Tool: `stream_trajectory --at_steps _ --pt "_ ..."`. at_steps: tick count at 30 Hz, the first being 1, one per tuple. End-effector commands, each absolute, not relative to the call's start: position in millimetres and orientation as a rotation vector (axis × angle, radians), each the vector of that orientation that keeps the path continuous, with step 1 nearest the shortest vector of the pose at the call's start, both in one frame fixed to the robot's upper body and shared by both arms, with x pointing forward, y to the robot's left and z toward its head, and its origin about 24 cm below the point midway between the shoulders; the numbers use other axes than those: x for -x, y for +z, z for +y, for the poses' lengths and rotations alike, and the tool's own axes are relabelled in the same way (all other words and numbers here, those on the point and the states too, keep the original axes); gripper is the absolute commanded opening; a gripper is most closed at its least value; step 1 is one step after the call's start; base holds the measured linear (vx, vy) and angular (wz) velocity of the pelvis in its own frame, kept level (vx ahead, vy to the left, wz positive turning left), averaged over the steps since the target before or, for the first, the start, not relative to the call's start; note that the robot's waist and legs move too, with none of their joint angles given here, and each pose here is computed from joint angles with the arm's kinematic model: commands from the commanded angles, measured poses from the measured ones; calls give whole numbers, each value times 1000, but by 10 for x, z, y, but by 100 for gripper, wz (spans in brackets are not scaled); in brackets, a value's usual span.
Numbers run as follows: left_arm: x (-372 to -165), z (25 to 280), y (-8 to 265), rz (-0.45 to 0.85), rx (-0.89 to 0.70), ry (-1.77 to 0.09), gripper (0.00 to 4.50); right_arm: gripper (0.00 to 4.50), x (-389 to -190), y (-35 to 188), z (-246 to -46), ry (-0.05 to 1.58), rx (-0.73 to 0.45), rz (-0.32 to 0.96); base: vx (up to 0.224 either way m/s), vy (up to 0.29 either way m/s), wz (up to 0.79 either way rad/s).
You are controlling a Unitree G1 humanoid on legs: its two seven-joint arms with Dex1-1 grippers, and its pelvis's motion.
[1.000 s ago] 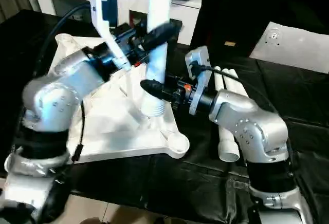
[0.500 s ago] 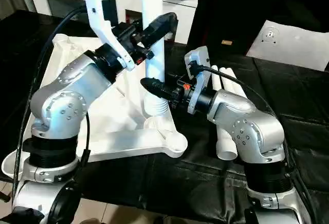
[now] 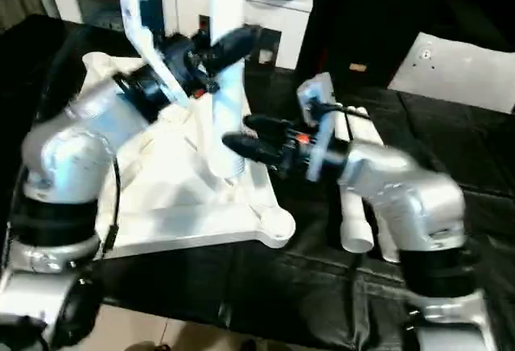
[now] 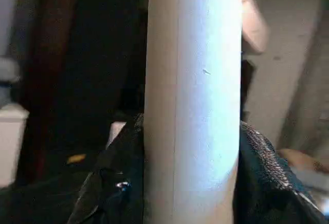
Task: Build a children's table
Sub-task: Pick table leg
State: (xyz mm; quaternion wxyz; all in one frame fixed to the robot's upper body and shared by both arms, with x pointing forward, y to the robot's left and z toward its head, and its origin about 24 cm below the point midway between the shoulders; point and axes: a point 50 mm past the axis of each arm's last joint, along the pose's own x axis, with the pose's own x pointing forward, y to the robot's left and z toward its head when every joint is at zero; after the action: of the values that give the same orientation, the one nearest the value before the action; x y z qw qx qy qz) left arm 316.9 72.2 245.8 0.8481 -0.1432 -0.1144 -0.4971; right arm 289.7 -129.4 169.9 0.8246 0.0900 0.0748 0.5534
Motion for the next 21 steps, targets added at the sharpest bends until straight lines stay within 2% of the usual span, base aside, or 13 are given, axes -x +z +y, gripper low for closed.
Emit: stream_trajectory --at_steps 1,4,8,21 --pt "-3102 665 2544 -259 302 -1165 180 365 -2915 1740 -1352 1196 -179 171 0 0 0" --pt "-3034 635 2578 -260 288 -1273 180 392 -2922 1745 -1378 1230 -178 200 0 0 0" --pt "-2940 576 2563 -231 243 -1415 180 397 -2917 1768 -1360 1281 -196 213 0 0 0" --pt "-2929 492 2525 -191 209 -1490 180 397 -2866 1732 -1285 1386 -180 218 0 0 0"
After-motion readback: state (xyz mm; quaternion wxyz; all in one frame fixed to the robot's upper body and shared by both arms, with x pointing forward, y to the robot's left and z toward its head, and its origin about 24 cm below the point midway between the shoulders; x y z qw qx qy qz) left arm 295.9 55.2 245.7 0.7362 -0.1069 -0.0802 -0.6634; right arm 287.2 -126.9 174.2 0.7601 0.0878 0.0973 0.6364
